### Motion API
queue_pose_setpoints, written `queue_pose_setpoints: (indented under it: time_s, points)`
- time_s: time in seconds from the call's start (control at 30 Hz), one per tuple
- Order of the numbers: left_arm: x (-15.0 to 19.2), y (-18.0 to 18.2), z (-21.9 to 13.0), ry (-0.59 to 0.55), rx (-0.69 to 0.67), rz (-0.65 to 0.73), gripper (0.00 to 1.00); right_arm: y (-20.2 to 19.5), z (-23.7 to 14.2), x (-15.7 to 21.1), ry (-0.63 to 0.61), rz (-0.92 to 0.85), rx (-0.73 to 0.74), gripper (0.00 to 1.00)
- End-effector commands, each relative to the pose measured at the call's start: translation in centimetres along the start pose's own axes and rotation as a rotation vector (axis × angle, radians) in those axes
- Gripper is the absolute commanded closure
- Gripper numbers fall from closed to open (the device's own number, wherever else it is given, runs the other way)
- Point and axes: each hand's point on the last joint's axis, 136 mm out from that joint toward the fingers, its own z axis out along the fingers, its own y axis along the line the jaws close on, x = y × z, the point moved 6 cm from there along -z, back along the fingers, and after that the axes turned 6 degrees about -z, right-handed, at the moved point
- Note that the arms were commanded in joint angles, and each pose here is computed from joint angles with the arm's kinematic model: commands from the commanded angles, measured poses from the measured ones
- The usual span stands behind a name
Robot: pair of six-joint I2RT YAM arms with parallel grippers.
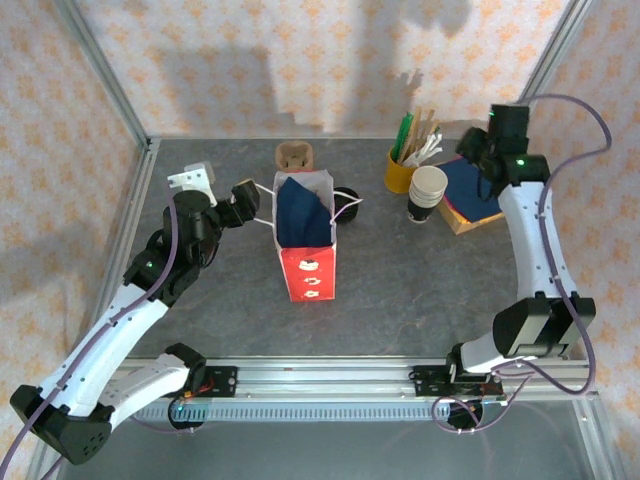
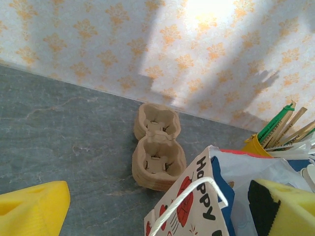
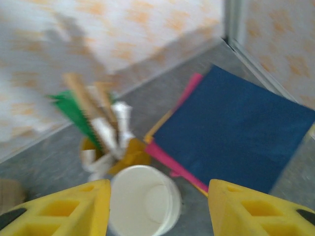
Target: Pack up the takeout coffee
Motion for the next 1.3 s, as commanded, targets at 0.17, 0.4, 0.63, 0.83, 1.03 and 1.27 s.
queue_pose_setpoints:
  time_s: [0.17, 0.4, 0.63, 0.83, 1.03, 1.27]
  points:
    - [-1.6, -0.7, -0.6, -0.044, 0.04, -0.044, 0.05, -7.1, 6.5, 1.8, 0.041, 0.177, 0.108, 0.43]
    - [-1.8, -0.3, -1.3, -0.06, 0.027, -0.037, 0.06, -8.1, 12.1, 2.5, 0.135, 0.141, 0.188, 0.33]
    - [-2.0, -0.2, -1.7, -0.069, 0.03, -0.04, 0.05, -8.4, 16.0, 3.7, 0.211, 0.141, 0.201, 0.3]
    - [-1.7, 0.0, -1.9, -0.071, 0.035, -0.046, 0.05, -8.4, 19.0, 4.7, 0.286, 0.12, 0.19, 0.3]
    - [-1.6, 0.1, -2.1, -0.073, 0.045, -0.052, 0.06, -9.0, 21.1, 5.8, 0.347, 0.113, 0.225, 0.3]
    - [-1.5, 0.2, -2.3, -0.071, 0.04, -0.046, 0.06, -9.4, 22.9, 6.9, 0.39, 0.114, 0.246, 0.3]
